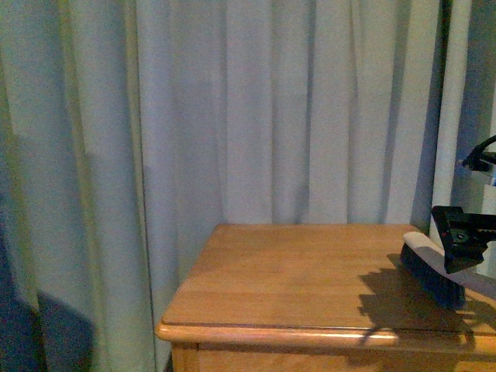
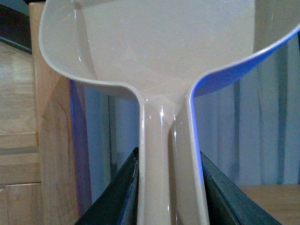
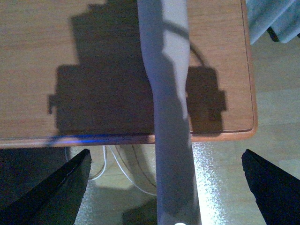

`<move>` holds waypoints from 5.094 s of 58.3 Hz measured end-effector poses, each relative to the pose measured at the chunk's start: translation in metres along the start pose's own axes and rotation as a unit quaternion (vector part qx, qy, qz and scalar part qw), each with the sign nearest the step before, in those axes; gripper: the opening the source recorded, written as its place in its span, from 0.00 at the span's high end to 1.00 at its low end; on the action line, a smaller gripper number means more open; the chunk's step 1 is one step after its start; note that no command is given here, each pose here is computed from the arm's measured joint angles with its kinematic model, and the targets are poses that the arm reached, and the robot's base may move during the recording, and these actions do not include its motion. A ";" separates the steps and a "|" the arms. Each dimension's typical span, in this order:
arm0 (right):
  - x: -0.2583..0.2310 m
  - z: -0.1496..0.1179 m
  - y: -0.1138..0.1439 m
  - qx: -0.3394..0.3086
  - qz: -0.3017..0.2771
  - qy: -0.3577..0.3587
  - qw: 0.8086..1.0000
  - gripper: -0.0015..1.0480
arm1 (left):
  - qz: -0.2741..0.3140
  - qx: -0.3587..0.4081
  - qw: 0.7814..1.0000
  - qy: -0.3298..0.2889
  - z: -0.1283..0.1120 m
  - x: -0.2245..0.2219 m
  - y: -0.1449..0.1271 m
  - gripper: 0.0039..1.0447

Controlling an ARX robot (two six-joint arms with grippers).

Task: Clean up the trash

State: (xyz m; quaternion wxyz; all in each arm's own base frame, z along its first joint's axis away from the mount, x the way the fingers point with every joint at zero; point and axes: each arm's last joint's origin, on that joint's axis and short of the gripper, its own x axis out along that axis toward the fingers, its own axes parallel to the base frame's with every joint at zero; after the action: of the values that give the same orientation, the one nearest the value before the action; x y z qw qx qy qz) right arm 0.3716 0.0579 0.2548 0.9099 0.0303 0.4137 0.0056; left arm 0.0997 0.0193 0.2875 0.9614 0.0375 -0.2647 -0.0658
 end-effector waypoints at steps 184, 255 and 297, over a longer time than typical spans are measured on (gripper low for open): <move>-0.203 -0.142 -0.069 0.023 -0.021 -0.548 0.836 0.81 | -0.001 0.000 1.000 -0.001 0.000 0.000 0.000 0.73; -0.202 -0.142 -0.069 0.022 -0.019 -0.547 0.837 0.81 | 0.002 0.001 1.000 -0.003 0.001 -0.001 0.000 0.73; -0.202 -0.142 -0.069 0.023 -0.021 -0.547 0.837 0.81 | -0.217 0.067 0.889 0.398 -0.059 0.083 0.027 0.73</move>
State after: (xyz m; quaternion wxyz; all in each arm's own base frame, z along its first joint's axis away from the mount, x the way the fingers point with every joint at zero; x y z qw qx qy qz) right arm 0.1302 -0.0112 0.3096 0.9869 0.0408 -0.1508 -0.0403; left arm 0.2038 0.0355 0.2817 0.9428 0.1818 0.1514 -0.2347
